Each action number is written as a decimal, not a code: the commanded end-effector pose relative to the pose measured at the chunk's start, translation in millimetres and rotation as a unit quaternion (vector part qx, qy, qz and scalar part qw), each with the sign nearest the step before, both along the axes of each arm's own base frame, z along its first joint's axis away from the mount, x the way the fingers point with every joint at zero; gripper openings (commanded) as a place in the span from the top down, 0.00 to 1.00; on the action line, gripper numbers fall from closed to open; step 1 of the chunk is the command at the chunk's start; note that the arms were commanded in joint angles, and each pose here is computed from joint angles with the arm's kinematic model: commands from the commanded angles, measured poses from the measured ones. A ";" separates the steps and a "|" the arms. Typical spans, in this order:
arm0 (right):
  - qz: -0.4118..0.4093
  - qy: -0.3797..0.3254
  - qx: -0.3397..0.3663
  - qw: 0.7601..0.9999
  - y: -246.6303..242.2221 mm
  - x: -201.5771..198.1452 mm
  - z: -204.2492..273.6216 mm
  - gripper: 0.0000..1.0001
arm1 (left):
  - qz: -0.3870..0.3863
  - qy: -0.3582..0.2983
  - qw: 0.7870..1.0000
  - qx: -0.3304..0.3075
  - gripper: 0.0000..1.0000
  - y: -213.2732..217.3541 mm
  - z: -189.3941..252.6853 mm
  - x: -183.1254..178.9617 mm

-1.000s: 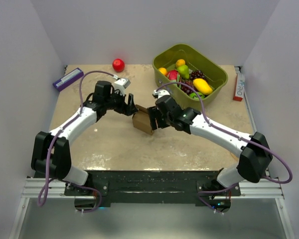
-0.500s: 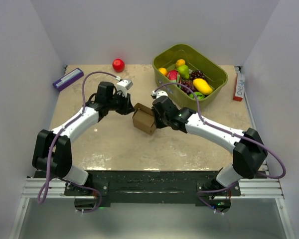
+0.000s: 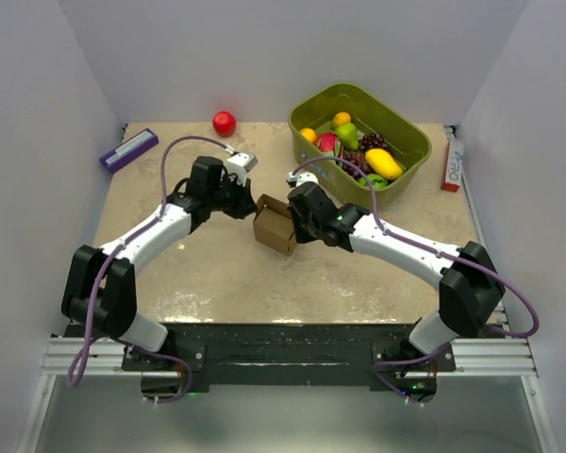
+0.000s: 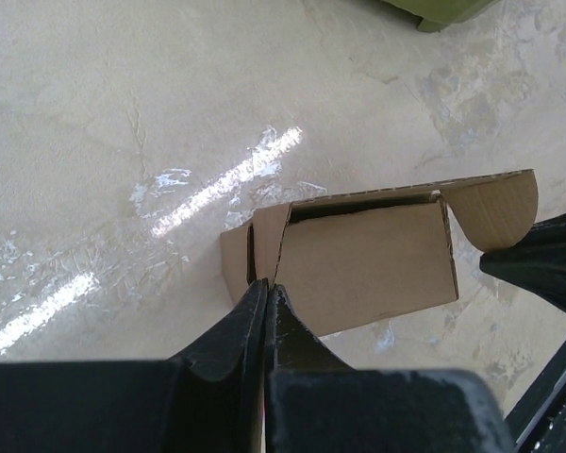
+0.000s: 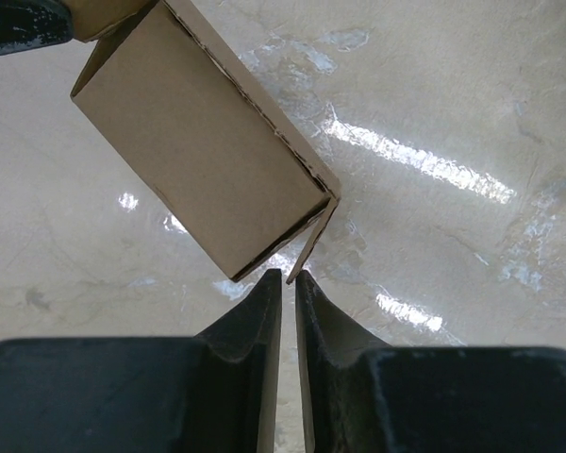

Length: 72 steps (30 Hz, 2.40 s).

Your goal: Fold the paper box

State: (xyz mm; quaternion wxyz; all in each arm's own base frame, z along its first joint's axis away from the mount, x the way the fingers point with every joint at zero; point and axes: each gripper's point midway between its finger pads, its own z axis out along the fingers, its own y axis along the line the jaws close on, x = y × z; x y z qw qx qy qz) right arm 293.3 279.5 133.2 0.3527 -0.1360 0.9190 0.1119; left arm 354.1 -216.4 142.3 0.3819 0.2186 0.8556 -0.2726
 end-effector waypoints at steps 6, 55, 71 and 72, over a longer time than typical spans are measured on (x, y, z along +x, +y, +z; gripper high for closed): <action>-0.021 -0.028 0.012 0.999 1.1 17.2 24.3 0.93 | 0.018 -0.009 0.998 0.053 1.00 -0.3 -12.2 -13.4; -0.040 -0.020 0.050 0.998 -11.6 21.0 49.3 0.52 | 0.015 -0.022 0.998 0.061 1.00 -15.4 -5.2 -26.7; -0.066 -0.103 0.122 0.985 -9.6 35.4 87.3 0.71 | 0.010 -0.013 0.998 0.055 1.00 -18.4 -9.1 -29.4; -0.072 -0.107 0.124 0.984 -9.9 36.8 87.7 0.71 | 0.010 -0.012 0.998 0.054 1.00 -18.8 -9.3 -29.3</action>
